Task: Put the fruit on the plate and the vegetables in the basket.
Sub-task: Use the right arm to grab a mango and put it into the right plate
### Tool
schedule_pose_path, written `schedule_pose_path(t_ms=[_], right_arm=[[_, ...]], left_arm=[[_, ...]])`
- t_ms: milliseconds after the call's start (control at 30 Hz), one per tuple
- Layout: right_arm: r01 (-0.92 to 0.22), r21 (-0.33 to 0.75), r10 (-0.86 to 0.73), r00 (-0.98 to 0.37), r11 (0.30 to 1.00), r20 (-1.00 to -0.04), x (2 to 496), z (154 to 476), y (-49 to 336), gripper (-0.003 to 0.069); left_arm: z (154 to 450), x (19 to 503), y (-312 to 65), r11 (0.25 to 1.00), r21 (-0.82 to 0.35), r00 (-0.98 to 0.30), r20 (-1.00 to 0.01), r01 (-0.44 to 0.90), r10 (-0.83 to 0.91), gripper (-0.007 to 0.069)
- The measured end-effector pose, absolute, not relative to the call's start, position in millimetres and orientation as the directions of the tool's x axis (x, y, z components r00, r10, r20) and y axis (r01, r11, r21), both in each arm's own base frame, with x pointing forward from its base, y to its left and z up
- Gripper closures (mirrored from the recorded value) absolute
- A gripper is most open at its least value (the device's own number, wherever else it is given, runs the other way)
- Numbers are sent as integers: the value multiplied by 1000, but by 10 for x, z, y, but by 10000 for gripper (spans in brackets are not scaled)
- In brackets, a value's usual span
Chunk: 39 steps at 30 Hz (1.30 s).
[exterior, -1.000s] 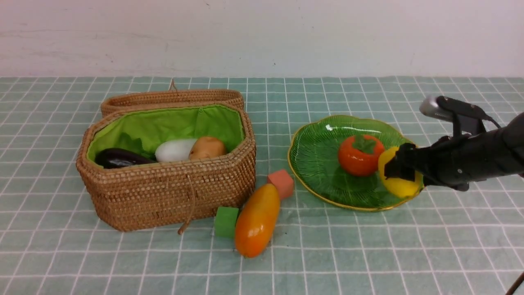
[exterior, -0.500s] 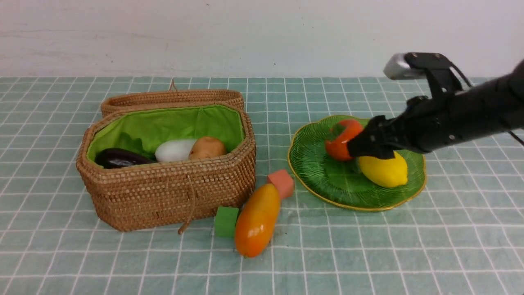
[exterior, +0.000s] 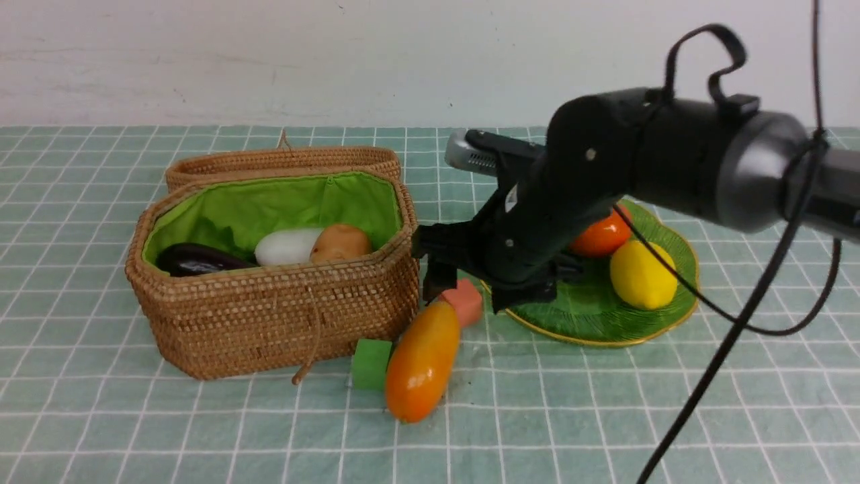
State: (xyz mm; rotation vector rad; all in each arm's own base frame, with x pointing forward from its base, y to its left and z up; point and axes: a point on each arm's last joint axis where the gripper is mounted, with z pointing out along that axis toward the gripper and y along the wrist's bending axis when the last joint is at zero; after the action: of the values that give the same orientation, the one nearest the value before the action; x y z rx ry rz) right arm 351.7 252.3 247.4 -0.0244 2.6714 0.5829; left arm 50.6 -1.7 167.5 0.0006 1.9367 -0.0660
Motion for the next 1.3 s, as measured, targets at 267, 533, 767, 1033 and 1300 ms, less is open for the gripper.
schedule_pose_path(t_ms=[267,533,767,1033,1300], right_arm=[[-69,379,67,-939,923,-337,3529,2042,2745,66],[-129,322,-27,-952,938,-304,3530,1782,2783,130],[-225,286,-122,-934,931,-336,3467,2146,2621,130],[-237,229,-64,-814,944,-577,3836,2798,1833,130],[-183,208,-27,-809,961,-587,4147,2422,1652,130]], left_arm=[[1675,506,-17,998,-46,-359,-933,32,-31,386],[1675,506,-17,998,-46,-359,-933,32,-31,386],[1675,506,-17,998,-46,-359,-933,32,-31,386],[1675,506,-17,998,-46,-359,-933,32,-31,386],[1675,506,-17,998,-46,-359,-933,32,-31,386]])
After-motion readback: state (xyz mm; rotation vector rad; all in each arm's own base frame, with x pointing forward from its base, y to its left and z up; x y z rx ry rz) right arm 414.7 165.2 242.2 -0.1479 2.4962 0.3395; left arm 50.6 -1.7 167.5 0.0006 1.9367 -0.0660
